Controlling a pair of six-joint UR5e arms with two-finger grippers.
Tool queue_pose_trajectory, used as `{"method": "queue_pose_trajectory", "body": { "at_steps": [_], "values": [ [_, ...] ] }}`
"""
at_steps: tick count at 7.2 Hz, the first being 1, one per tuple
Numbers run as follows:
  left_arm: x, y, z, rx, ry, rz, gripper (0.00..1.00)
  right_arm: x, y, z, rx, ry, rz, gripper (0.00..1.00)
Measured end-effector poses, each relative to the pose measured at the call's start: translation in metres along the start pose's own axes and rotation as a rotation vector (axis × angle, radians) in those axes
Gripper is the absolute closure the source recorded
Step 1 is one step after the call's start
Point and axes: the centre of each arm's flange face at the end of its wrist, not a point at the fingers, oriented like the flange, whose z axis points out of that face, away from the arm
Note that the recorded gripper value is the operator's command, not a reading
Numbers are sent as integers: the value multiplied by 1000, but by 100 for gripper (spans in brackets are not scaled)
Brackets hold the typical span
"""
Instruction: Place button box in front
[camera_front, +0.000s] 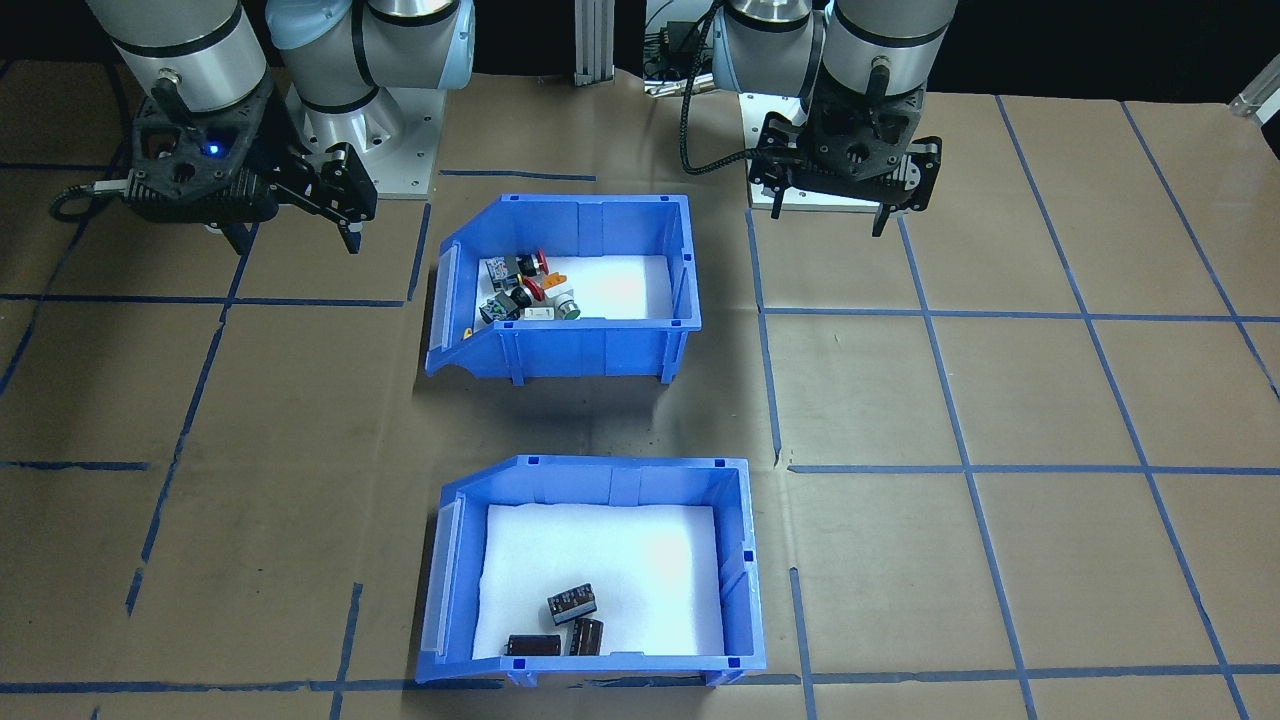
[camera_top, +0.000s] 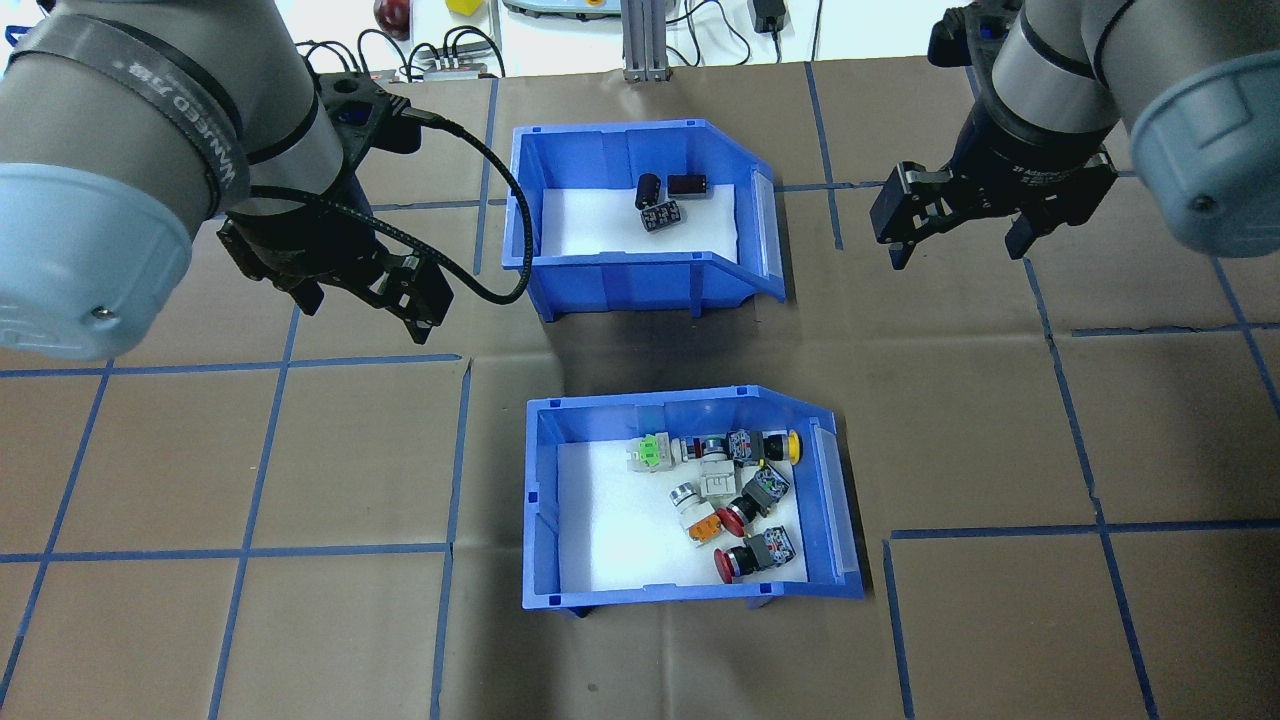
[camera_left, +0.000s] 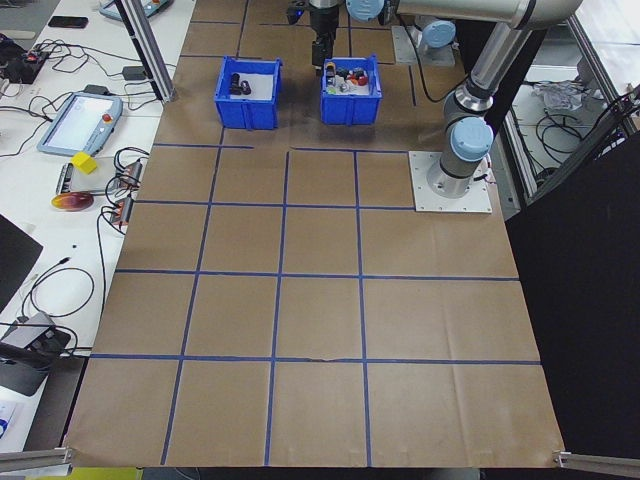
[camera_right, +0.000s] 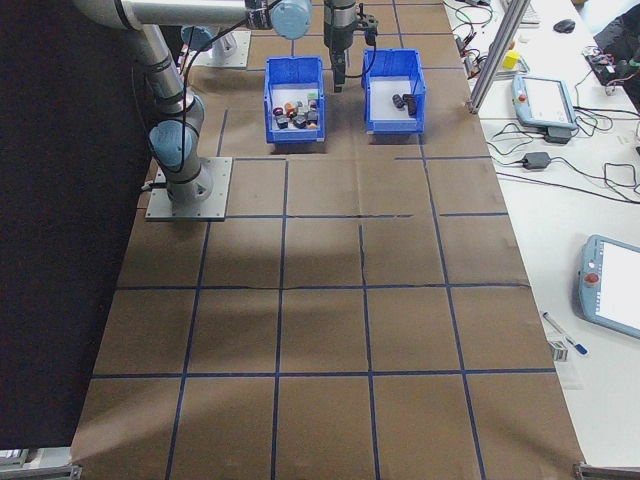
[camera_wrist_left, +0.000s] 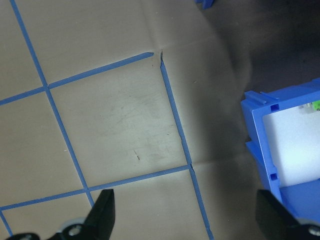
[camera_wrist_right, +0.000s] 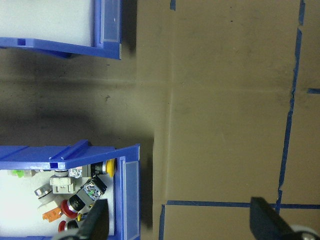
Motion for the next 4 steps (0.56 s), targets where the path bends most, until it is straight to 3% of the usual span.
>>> {"method": "queue_pose_trajectory", "body": {
  "at_steps": [4],
  "values": [
    [1, 8, -3, 9, -6, 6, 1, 0, 0, 1, -1, 0, 0, 0]
  ]
}}
